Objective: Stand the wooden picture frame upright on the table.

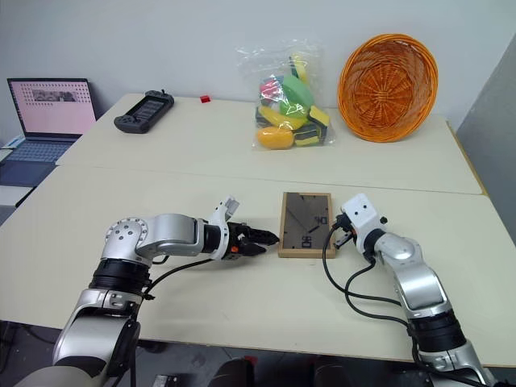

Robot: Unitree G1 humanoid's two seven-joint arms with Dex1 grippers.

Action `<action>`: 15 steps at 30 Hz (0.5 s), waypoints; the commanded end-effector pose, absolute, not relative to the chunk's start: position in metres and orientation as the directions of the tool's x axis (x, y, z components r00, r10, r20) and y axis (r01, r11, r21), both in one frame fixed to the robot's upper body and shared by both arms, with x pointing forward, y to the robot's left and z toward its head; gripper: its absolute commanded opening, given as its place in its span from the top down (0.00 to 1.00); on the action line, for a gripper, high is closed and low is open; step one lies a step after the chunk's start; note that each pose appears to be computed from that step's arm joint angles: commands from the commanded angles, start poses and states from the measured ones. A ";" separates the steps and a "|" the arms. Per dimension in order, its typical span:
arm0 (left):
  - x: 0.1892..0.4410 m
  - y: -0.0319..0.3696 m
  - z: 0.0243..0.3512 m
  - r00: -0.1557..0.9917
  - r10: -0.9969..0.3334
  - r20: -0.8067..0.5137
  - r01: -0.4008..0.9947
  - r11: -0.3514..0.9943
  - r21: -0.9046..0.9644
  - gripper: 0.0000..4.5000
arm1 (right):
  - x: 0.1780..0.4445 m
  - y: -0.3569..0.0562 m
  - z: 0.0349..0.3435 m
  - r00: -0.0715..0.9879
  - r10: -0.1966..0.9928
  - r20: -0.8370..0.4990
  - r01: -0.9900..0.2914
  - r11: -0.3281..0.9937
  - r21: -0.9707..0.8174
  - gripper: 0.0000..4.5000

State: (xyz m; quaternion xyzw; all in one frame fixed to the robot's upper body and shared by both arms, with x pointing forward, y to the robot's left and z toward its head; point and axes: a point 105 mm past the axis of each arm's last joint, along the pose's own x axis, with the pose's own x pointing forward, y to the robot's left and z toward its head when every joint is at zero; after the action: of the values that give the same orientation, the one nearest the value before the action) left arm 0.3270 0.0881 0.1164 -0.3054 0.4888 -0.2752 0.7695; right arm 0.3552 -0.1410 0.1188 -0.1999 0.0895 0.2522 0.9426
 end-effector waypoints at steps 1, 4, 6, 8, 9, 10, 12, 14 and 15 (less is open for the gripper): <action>0.326 0.089 0.109 0.352 -0.705 -0.616 0.106 0.684 -0.722 0.31 | 0.357 -0.134 0.135 0.865 0.453 -0.216 -0.501 0.787 -0.360 1.00; 0.327 0.088 0.108 0.350 -0.703 -0.619 0.104 0.686 -0.720 0.31 | 0.355 -0.122 0.138 0.848 0.490 -0.201 -0.529 0.782 -0.330 1.00; 0.328 0.087 0.108 0.350 -0.702 -0.620 0.103 0.687 -0.719 0.31 | 0.354 -0.111 0.143 0.839 0.513 -0.180 -0.544 0.786 -0.294 1.00; 0.328 0.086 0.108 0.349 -0.702 -0.621 0.101 0.687 -0.720 0.31 | 0.353 -0.102 0.148 0.833 0.529 -0.161 -0.553 0.791 -0.263 1.00; 0.328 0.086 0.108 0.348 -0.702 -0.621 0.101 0.687 -0.720 0.31 | 0.352 -0.098 0.150 0.830 0.536 -0.156 -0.558 0.790 -0.253 1.00; 0.328 0.086 0.108 0.347 -0.703 -0.621 0.100 0.686 -0.720 0.31 | 0.351 -0.095 0.151 0.827 0.541 -0.152 -0.561 0.790 -0.245 1.00; 0.329 0.086 0.108 0.347 -0.702 -0.621 0.100 0.687 -0.720 0.31 | 0.349 -0.091 0.151 0.824 0.546 -0.150 -0.566 0.791 -0.232 1.00; 0.329 0.086 0.107 0.349 -0.701 -0.622 0.095 0.687 -0.721 0.31 | 0.348 -0.088 0.151 0.822 0.549 -0.151 -0.569 0.790 -0.229 1.00; 0.330 0.086 0.108 0.350 -0.700 -0.622 0.094 0.687 -0.720 0.31 | 0.348 -0.088 0.151 0.823 0.547 -0.152 -0.568 0.788 -0.238 1.00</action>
State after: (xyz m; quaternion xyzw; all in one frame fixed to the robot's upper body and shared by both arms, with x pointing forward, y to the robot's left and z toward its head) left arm 0.3304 0.0849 0.1166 -0.3041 0.4942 -0.2726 0.7675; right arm 0.3499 -0.0905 0.1347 -0.1300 0.0665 0.2952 0.9442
